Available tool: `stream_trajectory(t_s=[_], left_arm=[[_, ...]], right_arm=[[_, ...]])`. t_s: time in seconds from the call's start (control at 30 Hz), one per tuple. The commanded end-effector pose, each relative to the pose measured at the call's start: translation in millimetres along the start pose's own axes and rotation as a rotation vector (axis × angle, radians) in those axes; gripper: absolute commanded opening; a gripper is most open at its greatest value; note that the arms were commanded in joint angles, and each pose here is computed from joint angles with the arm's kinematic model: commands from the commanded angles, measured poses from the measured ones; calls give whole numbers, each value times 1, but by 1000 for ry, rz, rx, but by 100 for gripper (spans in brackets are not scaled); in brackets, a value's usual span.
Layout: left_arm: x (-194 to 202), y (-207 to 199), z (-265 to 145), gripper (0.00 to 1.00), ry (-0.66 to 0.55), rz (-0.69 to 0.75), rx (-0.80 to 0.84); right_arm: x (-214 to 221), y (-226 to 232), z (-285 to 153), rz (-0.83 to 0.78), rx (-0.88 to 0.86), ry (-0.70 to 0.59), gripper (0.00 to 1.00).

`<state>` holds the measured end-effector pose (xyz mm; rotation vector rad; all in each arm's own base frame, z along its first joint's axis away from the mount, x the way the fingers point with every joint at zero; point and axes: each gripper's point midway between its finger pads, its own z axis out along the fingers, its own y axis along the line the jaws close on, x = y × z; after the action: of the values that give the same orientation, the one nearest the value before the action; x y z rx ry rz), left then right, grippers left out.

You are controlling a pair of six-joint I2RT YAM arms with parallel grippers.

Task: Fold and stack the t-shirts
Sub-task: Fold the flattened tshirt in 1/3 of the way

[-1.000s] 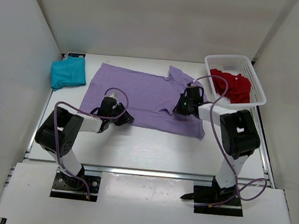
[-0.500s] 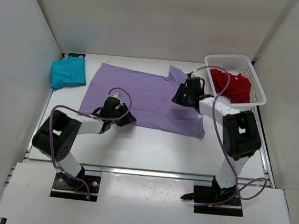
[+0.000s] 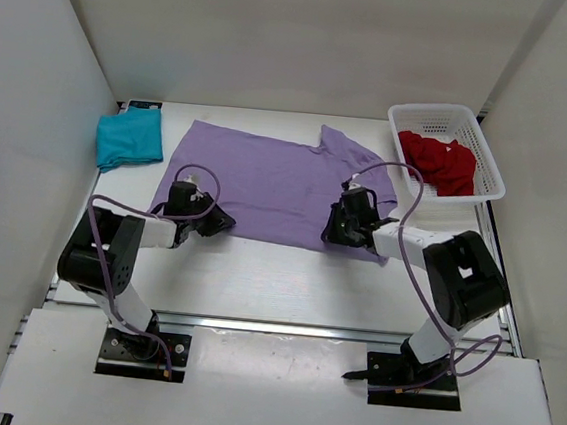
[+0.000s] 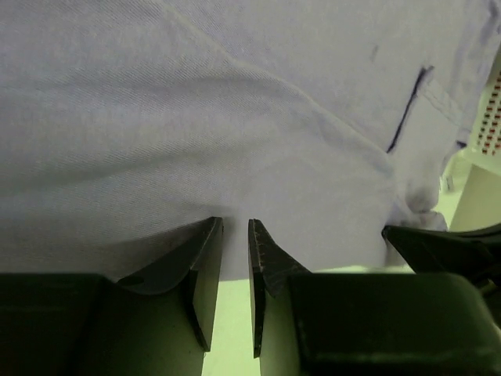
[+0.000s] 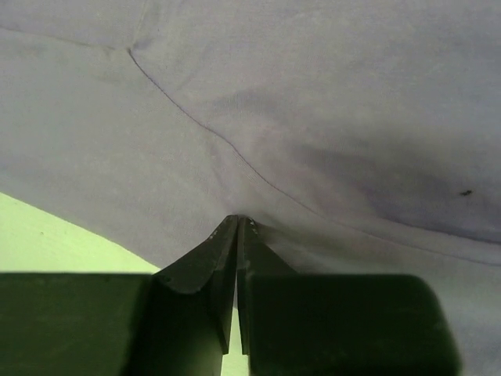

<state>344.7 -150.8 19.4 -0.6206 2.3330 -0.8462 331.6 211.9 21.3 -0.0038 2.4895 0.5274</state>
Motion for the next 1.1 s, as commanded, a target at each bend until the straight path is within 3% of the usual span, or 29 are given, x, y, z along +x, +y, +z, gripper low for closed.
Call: stream_trajectory(t_s=[0.0,0.17,0.23,0.37,0.43,0.53,0.6,0.7,0.77,0.93,1.03,1.07], left_arm=[[31,16,-18,32,96,-19,-18],[67,58,-59,31,107,-110,-47],[70,66,-68,31,85,-62,-98],[69,43,-84,37,29,-2,-43],[50,23,-87,38,-8,31,-5],[9,-18,-86,40,-76,104,23],[-21,-51,-85,38,-134,130,80],[-63,-70,-75,38,-214,93,104],[-90,-65,-66,37,-254,58,69],[-165,-27,-31,19,-309,-37,-74],[-213,7,-17,19,-342,-60,-205],[-230,13,-12,24,-341,-62,-231]], right_arm=[[29,-11,-11,-22,30,36,3],[61,-15,-34,-32,24,63,2],[75,-15,-42,-20,-8,89,2],[78,2,-58,-36,-54,96,9],[45,21,-66,-52,-98,30,21],[-16,41,-78,-45,-159,-91,27],[-49,40,-71,-58,-139,-132,25],[-107,32,-50,-45,-127,-170,11],[-155,25,-40,-27,-110,-228,0],[-173,27,-17,-4,-162,-239,0],[-159,37,-19,-23,-189,-233,0],[-151,41,-19,-14,-213,-221,0]])
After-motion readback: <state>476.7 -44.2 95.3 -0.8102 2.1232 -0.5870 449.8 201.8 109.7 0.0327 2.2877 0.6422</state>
